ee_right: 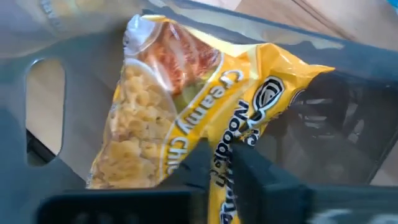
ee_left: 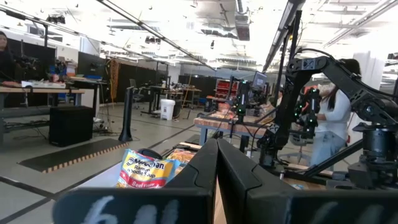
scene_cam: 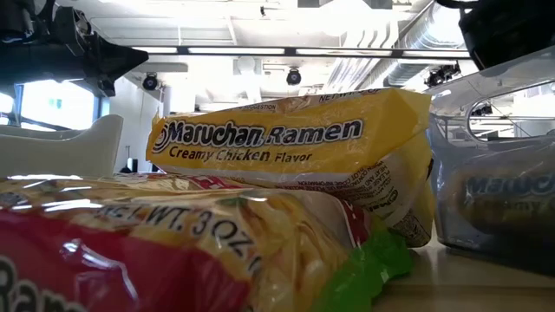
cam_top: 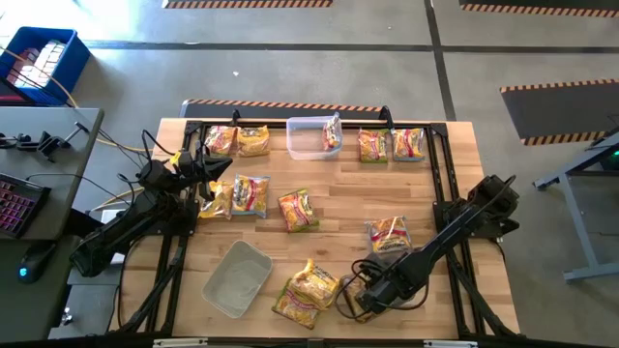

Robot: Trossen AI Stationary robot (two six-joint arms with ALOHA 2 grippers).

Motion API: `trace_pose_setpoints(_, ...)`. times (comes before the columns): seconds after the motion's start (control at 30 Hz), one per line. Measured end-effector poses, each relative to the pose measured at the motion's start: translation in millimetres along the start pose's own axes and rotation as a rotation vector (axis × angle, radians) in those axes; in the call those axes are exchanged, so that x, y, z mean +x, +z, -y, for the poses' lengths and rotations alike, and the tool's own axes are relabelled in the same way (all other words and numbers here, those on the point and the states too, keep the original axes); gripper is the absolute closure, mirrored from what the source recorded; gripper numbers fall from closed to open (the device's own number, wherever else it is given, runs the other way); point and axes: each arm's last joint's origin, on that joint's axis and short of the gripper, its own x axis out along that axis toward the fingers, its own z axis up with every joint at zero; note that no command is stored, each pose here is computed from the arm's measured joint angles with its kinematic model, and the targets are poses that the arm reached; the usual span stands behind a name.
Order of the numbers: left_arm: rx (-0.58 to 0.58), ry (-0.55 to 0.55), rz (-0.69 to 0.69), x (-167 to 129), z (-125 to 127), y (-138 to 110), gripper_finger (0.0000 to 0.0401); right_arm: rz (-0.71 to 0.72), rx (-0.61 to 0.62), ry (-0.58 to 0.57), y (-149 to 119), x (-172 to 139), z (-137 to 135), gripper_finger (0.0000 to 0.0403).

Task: Sort Maruchan noodles
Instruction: Adjust the yellow noodle pack in the black bin

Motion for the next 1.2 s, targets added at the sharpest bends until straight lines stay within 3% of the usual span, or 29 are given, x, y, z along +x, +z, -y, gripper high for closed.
trace_pose_setpoints(0.43, -0.007, 0.000, 0.001, 0.0, 0.0, 0.1, 0.0398, 0.024, 0.026, 0.084, 4.6, -41.1, 4.6, 0.0402)
trace_pose_setpoints(0.67, -0.007, -0.001, 0.001, 0.0, 0.1, 0.1, 0.0398, 0.004, 0.106, 0.034, 7.8, -55.1, 2.3, 0.0390)
trace_pose_setpoints(0.8, -0.007, -0.001, 0.001, 0.0, 0.1, 0.1, 0.0398, -0.077, 0.138, 0.019, 5.1, -53.7, 3.7, 0.0336)
trace_pose_setpoints(1.07, -0.007, -0.012, -0.003, 0.0, 0.4, -0.1, 0.0398, -0.122, 0.113, 0.086, 1.4, -21.7, 16.7, 0.0170)
trace_pose_setpoints(1.2, -0.007, -0.019, -0.004, 0.0, 0.6, -0.1, 0.0398, -0.126, 0.126, 0.166, -0.7, 1.2, 29.9, 0.0138)
